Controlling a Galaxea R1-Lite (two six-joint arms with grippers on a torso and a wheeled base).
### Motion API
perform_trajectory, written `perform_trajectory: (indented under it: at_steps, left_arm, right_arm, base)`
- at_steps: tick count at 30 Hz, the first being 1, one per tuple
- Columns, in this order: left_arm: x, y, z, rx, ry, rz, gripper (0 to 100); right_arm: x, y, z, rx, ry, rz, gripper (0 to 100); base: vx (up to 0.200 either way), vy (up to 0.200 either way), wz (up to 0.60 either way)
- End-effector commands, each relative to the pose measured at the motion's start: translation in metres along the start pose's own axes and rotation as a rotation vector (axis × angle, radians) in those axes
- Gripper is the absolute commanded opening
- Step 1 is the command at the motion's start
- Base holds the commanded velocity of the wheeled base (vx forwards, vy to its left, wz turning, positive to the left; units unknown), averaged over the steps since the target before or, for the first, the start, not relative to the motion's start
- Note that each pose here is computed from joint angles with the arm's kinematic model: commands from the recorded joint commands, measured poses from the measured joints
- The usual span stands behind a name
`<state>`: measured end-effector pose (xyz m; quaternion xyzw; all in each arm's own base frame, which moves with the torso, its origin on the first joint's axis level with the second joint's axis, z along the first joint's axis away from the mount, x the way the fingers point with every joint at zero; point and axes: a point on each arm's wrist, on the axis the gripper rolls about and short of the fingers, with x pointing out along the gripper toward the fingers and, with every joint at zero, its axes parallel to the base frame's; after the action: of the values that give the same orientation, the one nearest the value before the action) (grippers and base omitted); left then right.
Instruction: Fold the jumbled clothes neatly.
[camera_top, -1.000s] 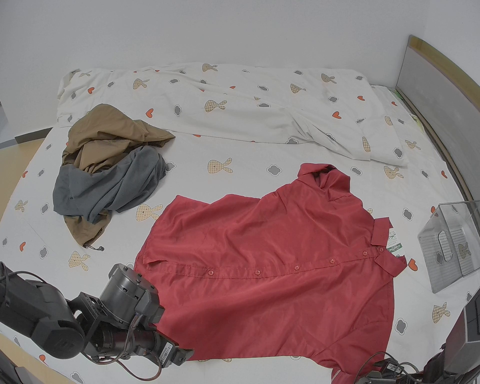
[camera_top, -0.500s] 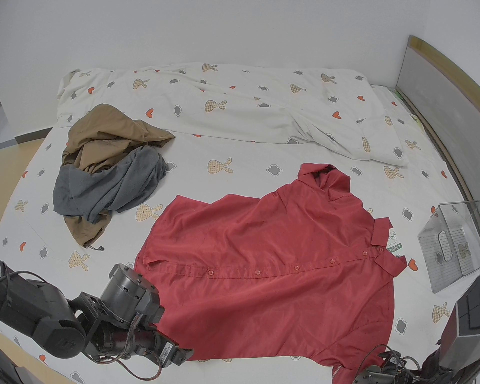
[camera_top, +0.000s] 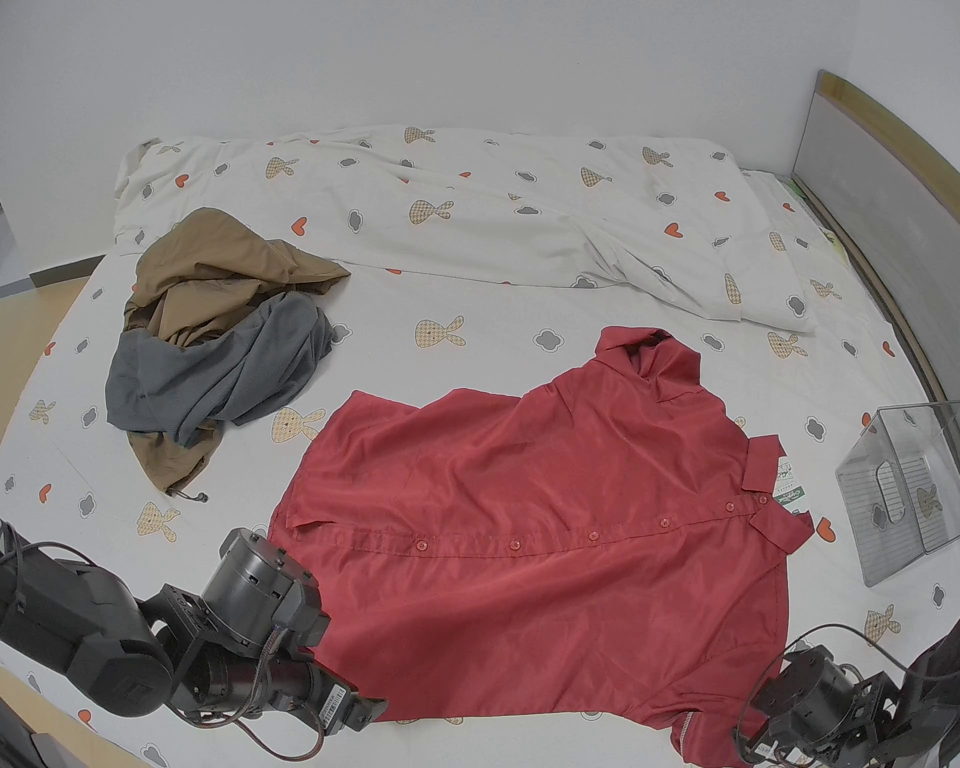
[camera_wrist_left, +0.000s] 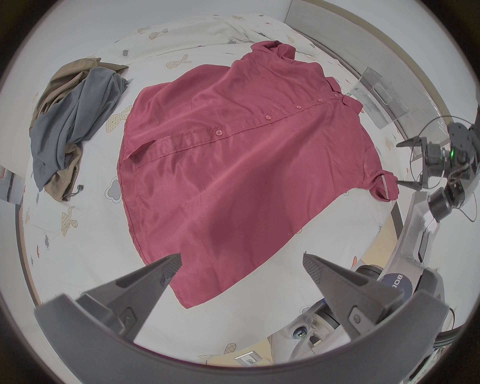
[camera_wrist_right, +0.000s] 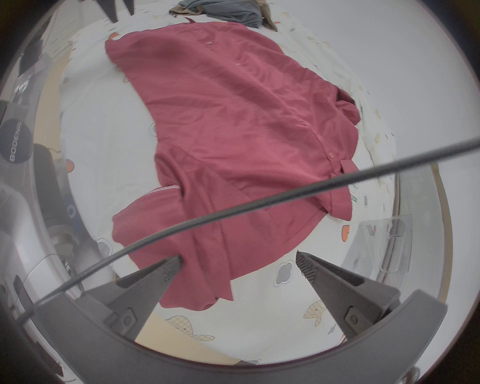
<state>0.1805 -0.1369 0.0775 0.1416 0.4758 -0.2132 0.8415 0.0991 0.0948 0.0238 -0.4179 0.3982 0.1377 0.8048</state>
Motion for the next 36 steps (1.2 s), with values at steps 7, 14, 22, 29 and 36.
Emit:
perform_trajectory:
  at_steps: [7,14,22,29,36]
  left_arm:
    - [0.001,0.000,0.000,0.000,0.006,0.001,100]
    - [0.001,0.000,0.000,-0.001,0.004,0.001,100]
    - [0.002,0.000,0.000,-0.002,0.007,0.002,100]
    - [0.003,0.002,0.000,-0.010,0.011,0.007,100]
    - [0.004,0.003,0.000,-0.011,0.012,0.008,100]
  right_arm:
    - [-0.007,-0.005,-0.003,0.024,-0.043,0.021,100]
    - [-0.021,0.019,0.007,-0.080,-0.173,0.205,100]
    - [-0.009,0.038,0.007,-0.151,-0.081,0.295,100]
    - [0.001,0.044,0.002,-0.191,-0.001,0.292,100]
    - [0.009,0.049,0.003,-0.196,0.029,0.283,100]
  base:
    - [0.000,0.000,0.00]
    - [0.000,0.000,0.00]
    - [0.000,0.000,0.00]
    - [0.000,0.000,0.00]
    - [0.000,0.000,0.00]
